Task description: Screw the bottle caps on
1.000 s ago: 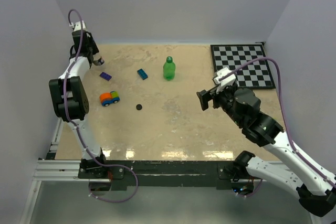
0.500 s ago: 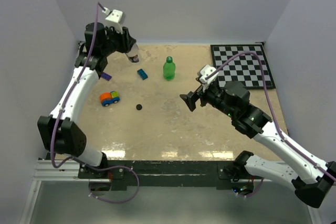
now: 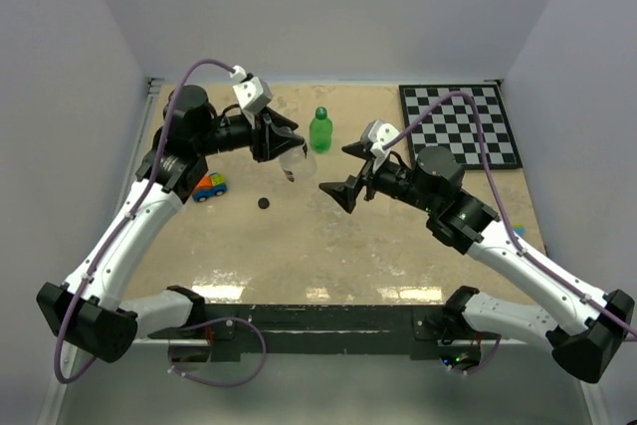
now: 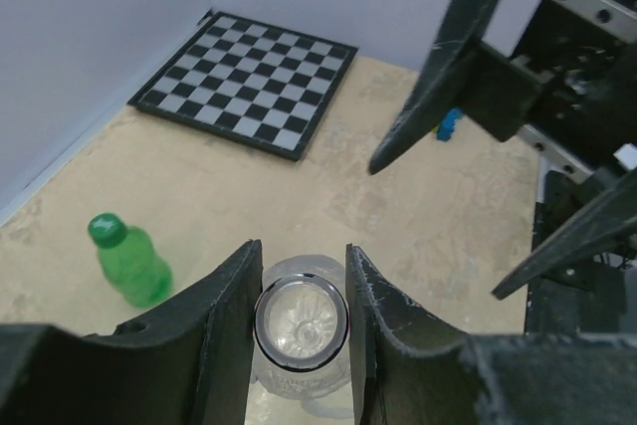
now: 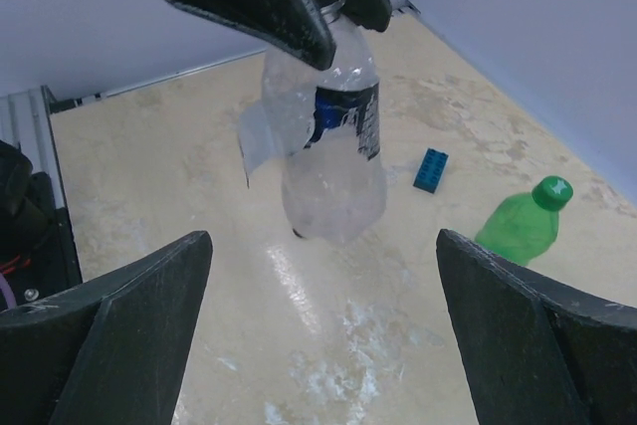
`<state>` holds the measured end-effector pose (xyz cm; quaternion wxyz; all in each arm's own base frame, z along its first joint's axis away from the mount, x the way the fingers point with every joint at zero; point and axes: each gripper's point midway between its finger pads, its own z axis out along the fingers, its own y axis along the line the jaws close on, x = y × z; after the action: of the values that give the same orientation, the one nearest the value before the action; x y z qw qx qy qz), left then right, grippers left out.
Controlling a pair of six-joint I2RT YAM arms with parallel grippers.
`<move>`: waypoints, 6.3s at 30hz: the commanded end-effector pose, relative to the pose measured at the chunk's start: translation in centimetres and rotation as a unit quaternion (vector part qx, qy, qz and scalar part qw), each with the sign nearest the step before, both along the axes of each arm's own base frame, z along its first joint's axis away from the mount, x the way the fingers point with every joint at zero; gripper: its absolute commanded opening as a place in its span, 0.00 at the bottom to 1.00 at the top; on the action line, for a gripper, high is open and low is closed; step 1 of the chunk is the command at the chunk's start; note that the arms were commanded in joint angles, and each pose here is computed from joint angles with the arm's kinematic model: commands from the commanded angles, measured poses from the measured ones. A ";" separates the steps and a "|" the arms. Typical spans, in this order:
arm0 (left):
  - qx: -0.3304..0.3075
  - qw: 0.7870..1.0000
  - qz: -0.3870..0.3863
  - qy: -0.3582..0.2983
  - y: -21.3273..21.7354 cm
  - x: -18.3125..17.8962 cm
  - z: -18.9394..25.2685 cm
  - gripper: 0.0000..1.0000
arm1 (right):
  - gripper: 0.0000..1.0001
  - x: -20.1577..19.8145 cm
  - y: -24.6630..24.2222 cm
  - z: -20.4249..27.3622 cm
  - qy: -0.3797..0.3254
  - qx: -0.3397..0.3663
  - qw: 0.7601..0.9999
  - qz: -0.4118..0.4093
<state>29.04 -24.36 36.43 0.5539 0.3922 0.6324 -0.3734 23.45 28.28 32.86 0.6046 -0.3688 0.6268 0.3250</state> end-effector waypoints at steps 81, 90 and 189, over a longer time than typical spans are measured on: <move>0.306 0.787 0.402 0.354 9.4 3.8 -31.5 0.64 | 0.23 -0.1 -5.9 -6.1 -0.008 -0.206 0.977 -0.056; 0.339 0.770 0.398 0.367 9.7 4.1 -33.6 0.57 | 0.23 0.1 -6.3 -6.5 -0.011 -0.218 0.974 -0.062; -0.022 0.956 -0.263 0.129 -3.2 -9.8 -2.0 0.00 | 0.13 -3.3 -2.9 -4.8 0.012 -0.247 0.964 0.100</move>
<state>20.42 -27.31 33.15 0.3583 0.4577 0.5888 -0.5616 19.83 24.75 25.58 0.4204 -0.5645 0.6763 0.2172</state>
